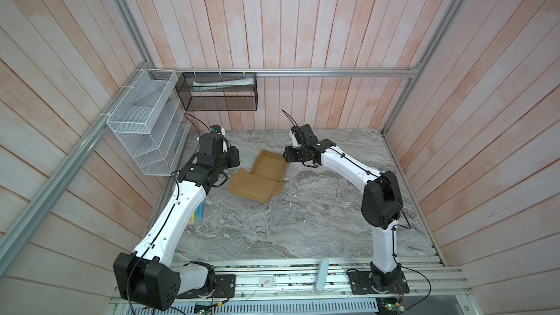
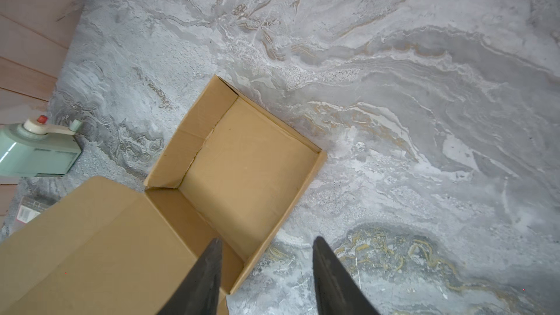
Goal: Fold the paper box
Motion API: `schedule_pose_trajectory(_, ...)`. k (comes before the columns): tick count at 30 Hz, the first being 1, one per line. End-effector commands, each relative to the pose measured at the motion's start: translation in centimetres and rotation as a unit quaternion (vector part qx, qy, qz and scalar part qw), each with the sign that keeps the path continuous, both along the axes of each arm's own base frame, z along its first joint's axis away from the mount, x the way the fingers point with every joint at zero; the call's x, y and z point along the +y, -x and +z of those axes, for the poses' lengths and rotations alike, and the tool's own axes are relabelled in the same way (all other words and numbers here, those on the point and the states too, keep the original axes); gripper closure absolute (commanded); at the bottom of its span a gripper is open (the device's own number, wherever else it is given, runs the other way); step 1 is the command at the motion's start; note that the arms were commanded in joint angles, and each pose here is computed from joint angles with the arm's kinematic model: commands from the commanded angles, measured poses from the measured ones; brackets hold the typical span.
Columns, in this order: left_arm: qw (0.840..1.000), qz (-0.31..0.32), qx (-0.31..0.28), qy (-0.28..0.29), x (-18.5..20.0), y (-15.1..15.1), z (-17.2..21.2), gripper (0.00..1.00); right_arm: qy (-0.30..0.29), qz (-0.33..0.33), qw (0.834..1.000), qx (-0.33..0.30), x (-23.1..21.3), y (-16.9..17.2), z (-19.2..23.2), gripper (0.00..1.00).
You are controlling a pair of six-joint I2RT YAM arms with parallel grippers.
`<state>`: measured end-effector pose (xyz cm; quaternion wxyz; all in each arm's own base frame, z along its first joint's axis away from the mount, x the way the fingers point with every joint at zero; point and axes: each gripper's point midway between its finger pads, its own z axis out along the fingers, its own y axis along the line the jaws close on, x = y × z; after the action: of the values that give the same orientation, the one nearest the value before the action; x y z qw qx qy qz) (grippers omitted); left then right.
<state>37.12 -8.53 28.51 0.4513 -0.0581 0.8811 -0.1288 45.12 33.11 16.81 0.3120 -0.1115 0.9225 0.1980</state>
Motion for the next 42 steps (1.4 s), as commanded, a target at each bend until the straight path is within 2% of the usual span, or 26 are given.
schedule_pose_trajectory(1, 0.999, 0.012, 0.036, 0.005, 0.9, 3.6, -1.2, 0.56, 0.014, 0.017, 1.000, -0.016, 0.7, 0.8, 0.0, 0.52)
schedule_pose_trajectory(11, 0.994, 0.033, 0.090, 0.044, 1.9, 10.3, -3.8, 0.56, 0.020, 0.048, 0.998, -0.033, 3.4, 1.8, 1.5, 0.52)
schedule_pose_trajectory(19, 0.985, 0.046, 0.141, 0.084, 1.2, 13.3, -8.5, 0.56, 0.025, 0.058, 0.998, -0.027, 4.3, 1.9, 0.7, 0.52)
schedule_pose_trajectory(27, 0.977, 0.057, 0.171, 0.113, -0.7, 14.0, -12.9, 0.57, 0.032, 0.069, 0.997, -0.018, 4.9, 1.6, -0.6, 0.52)
schedule_pose_trajectory(31, 0.976, 0.071, 0.155, 0.137, -1.1, 13.8, -14.1, 0.57, 0.032, 0.079, 0.996, -0.011, 5.4, 1.5, -1.6, 0.52)
schedule_pose_trajectory(42, 0.971, 0.082, 0.135, 0.178, -2.8, 11.1, -17.6, 0.59, 0.057, 0.116, 0.992, 0.008, 6.5, 1.1, -4.5, 0.53)
